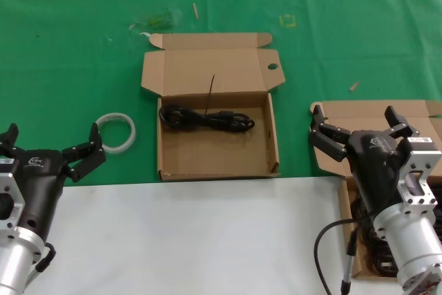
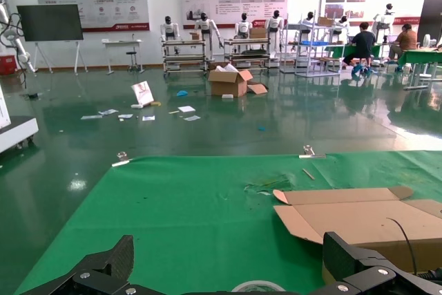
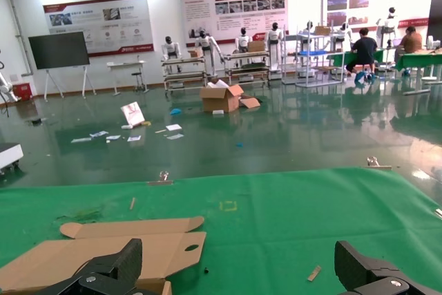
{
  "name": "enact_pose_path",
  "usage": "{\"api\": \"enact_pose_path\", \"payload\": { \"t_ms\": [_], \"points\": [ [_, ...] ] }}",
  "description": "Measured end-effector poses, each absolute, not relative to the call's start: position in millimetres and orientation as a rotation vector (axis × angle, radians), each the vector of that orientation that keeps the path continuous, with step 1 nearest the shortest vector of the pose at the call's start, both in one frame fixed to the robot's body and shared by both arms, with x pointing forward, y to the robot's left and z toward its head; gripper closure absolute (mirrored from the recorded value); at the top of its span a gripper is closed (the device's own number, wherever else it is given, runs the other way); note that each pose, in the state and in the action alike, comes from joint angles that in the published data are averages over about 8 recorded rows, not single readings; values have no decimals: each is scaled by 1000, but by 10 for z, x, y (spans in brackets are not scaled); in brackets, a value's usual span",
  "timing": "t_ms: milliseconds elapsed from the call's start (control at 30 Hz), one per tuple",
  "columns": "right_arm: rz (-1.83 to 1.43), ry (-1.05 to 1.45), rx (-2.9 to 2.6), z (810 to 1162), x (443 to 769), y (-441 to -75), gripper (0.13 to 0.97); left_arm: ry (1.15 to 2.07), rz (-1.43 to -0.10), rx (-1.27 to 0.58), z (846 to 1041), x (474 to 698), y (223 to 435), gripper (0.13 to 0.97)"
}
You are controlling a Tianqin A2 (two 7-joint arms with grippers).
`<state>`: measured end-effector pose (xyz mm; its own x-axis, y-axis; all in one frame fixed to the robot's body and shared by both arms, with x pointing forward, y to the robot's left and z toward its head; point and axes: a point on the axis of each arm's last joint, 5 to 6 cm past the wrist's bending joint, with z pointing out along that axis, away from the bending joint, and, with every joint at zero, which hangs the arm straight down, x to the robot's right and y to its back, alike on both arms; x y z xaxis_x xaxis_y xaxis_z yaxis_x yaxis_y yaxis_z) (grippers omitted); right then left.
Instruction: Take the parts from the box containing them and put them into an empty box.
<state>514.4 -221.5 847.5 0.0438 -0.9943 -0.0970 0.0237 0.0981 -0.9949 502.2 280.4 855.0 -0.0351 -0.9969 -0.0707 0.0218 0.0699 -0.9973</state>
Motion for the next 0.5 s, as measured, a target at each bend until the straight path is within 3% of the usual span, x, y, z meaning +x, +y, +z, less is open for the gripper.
{"api": "enact_pose_path", "payload": {
  "t_ms": [500],
  "points": [
    [-1118,1204,-1138,8475,5144,-2215,130,1253,-1193,-1125,8550,5022,2804,132]
  ]
}}
